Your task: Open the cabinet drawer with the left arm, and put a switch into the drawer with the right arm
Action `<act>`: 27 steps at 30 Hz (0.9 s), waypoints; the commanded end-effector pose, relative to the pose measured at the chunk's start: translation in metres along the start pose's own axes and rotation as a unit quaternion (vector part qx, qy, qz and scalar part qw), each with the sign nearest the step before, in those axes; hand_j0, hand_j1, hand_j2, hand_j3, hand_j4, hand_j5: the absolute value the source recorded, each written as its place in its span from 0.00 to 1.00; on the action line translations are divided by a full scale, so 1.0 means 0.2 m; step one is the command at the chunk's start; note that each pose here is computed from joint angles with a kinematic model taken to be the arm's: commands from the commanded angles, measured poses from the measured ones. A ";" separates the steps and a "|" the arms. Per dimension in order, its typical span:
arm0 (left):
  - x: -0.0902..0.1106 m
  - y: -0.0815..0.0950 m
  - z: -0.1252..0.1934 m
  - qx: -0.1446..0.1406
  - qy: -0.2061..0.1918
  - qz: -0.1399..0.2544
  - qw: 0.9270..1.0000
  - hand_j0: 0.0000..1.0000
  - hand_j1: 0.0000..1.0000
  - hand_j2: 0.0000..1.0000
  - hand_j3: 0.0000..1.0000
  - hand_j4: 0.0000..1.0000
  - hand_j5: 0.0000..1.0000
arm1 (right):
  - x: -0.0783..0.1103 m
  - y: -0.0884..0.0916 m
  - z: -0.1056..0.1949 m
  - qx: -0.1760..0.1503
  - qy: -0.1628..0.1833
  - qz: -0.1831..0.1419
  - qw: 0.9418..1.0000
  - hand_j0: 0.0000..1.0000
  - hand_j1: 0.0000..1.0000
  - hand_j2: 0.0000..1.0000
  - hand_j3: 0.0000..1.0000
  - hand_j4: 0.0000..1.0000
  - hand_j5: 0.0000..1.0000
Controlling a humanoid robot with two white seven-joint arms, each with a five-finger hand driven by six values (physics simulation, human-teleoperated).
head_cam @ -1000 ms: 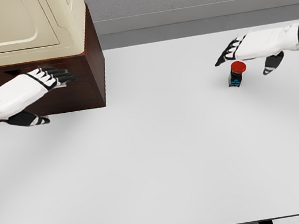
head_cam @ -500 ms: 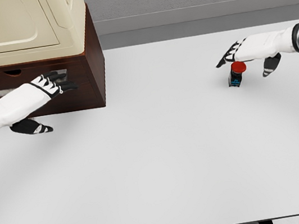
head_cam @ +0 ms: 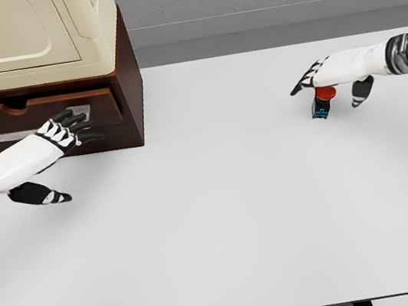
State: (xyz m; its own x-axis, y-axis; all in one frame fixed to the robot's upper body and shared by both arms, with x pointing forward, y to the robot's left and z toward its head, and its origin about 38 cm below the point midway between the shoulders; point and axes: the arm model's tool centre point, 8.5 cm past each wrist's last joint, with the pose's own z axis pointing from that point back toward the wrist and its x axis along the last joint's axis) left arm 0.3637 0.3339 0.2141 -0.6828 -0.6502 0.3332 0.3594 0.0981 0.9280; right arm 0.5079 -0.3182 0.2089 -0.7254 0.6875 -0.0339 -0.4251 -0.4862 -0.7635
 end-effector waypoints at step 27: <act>0.03 0.06 0.48 0.035 0.041 -0.042 0.998 1.00 1.00 1.00 1.00 1.00 1.00 | 0.01 0.00 -0.02 0.003 0.001 0.003 1.000 1.00 1.00 1.00 1.00 1.00 1.00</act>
State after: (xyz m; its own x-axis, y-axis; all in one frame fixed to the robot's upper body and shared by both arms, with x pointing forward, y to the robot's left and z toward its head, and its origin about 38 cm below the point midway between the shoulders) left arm 0.3007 0.3971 0.2297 -0.6546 -0.7096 0.2606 0.2949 0.0778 0.9524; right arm 0.5091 -0.3151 0.2059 -0.7285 0.6838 -0.0415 -0.4237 -0.4973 -0.7571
